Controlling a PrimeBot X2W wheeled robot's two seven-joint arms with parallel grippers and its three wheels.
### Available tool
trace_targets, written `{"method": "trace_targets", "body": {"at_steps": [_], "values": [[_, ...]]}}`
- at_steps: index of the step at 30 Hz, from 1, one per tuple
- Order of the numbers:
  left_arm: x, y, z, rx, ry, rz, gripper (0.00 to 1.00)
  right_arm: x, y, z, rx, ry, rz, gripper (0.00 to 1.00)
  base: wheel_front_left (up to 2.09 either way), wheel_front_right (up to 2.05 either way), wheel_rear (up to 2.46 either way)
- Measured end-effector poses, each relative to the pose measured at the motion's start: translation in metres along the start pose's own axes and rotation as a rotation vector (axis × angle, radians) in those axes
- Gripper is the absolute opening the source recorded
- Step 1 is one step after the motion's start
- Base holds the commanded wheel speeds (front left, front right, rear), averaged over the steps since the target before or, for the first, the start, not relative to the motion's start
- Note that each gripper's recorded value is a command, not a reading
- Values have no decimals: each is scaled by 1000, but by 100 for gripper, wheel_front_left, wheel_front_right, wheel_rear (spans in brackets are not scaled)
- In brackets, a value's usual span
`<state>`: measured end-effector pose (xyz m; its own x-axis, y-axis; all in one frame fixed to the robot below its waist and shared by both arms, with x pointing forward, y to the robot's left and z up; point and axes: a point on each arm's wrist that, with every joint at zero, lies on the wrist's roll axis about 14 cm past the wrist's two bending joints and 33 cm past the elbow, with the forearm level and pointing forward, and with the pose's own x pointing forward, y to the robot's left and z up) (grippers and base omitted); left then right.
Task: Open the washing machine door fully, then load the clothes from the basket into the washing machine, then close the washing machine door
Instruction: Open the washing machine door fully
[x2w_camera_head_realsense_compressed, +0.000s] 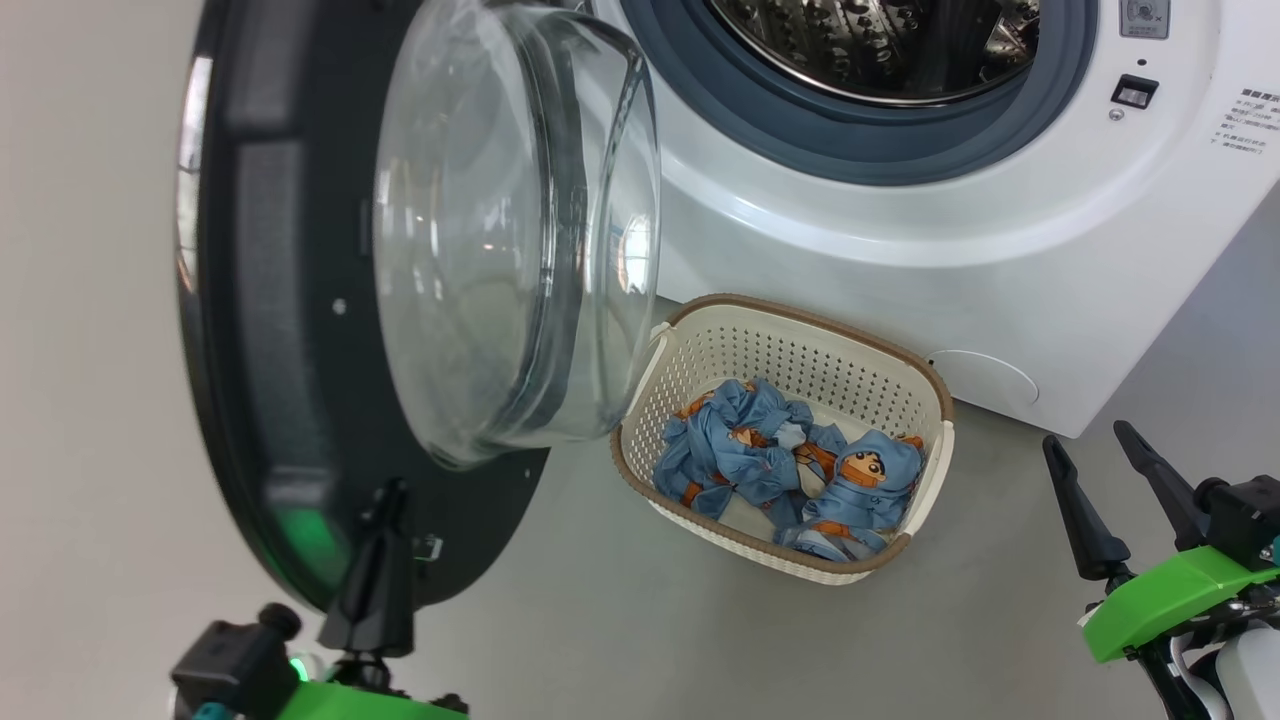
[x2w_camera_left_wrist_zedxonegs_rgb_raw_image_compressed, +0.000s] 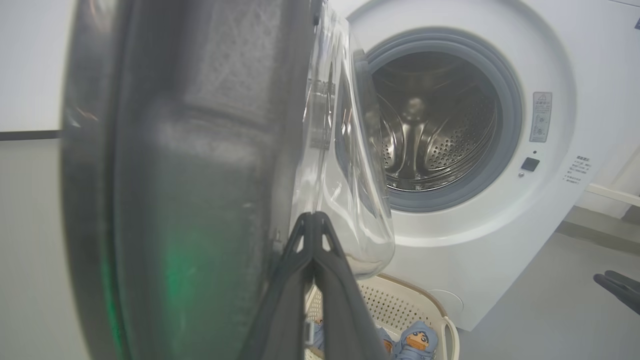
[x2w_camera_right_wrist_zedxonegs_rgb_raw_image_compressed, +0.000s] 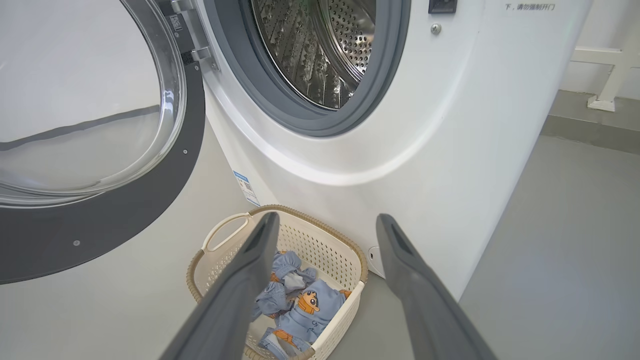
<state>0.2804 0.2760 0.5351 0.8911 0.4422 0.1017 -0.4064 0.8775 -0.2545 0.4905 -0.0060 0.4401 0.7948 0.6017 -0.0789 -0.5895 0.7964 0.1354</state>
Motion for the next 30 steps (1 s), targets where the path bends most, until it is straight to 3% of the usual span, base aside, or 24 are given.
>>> {"method": "trace_targets", "body": {"at_steps": [30], "values": [[13, 99, 7, 107, 8, 256, 0, 0, -1, -4, 2, 9, -1, 100, 0, 0, 0]]}}
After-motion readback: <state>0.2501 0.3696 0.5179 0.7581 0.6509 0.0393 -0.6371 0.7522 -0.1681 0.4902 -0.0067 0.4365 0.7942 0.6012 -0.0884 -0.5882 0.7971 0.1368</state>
